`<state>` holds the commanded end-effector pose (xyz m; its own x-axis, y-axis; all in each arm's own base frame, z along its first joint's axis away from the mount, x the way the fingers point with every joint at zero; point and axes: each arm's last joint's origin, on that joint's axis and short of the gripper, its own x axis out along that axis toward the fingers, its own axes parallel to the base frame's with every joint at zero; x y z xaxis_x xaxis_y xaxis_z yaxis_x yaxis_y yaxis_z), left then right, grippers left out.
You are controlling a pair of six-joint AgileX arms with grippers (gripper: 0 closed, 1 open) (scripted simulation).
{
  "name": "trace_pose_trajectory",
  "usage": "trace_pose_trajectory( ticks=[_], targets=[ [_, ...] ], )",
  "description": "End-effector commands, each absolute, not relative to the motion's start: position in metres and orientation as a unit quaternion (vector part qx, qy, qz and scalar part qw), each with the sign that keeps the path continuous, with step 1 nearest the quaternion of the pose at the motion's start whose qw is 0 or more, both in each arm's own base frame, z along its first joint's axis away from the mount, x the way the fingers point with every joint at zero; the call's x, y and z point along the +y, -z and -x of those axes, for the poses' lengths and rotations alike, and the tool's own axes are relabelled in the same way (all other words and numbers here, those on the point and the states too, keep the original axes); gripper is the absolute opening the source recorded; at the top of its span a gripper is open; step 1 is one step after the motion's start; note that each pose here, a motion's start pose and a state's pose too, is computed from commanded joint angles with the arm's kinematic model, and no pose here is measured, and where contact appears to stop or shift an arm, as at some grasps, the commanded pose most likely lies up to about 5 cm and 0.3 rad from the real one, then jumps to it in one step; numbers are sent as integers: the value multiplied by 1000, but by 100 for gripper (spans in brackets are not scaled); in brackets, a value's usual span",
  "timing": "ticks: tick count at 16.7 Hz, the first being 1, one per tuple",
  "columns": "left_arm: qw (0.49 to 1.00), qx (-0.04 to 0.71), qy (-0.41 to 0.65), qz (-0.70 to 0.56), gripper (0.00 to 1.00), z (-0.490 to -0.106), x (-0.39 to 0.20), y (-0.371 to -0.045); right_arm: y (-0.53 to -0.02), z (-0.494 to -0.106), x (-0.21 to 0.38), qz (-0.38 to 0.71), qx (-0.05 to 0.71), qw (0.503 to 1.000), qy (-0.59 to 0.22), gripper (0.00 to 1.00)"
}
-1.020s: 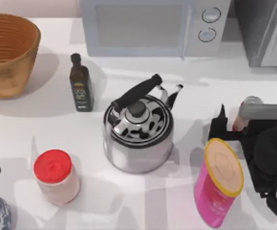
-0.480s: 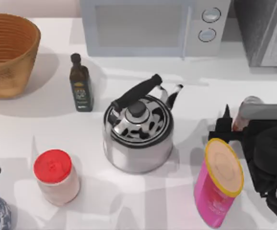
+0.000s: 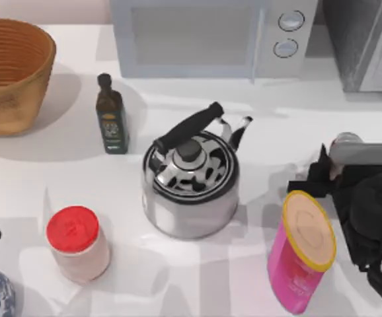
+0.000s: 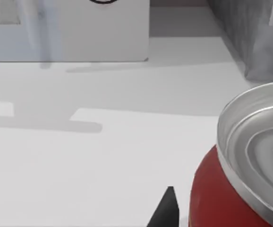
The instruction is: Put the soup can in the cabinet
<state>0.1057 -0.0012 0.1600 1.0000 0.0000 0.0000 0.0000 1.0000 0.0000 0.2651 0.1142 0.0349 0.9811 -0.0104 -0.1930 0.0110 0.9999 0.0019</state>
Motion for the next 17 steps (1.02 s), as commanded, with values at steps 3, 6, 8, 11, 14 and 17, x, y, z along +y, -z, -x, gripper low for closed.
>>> trace_pose_trajectory(
  ticks=[3, 6, 8, 11, 14, 17],
  targets=[
    [1000, 0, 0, 0, 100, -106, -1, -160, -35, -265, 114, -1, 97, 995, 5, 0],
    [1000, 0, 0, 0, 100, -106, -1, -160, -35, -265, 114, -1, 97, 995, 5, 0],
    [1000, 0, 0, 0, 100, -106, -1, -160, -35, -265, 114, -1, 97, 995, 5, 0],
    [1000, 0, 0, 0, 100, -106, -1, -160, -38, -266, 115, -2, 96, 995, 4, 0],
    [1000, 0, 0, 0, 100, -106, -1, -160, -56, -272, 120, -4, 90, 996, 0, 0],
    [1000, 0, 0, 0, 100, -106, -1, -160, -86, -278, 122, -3, 89, 996, 1, 0]
  ],
)
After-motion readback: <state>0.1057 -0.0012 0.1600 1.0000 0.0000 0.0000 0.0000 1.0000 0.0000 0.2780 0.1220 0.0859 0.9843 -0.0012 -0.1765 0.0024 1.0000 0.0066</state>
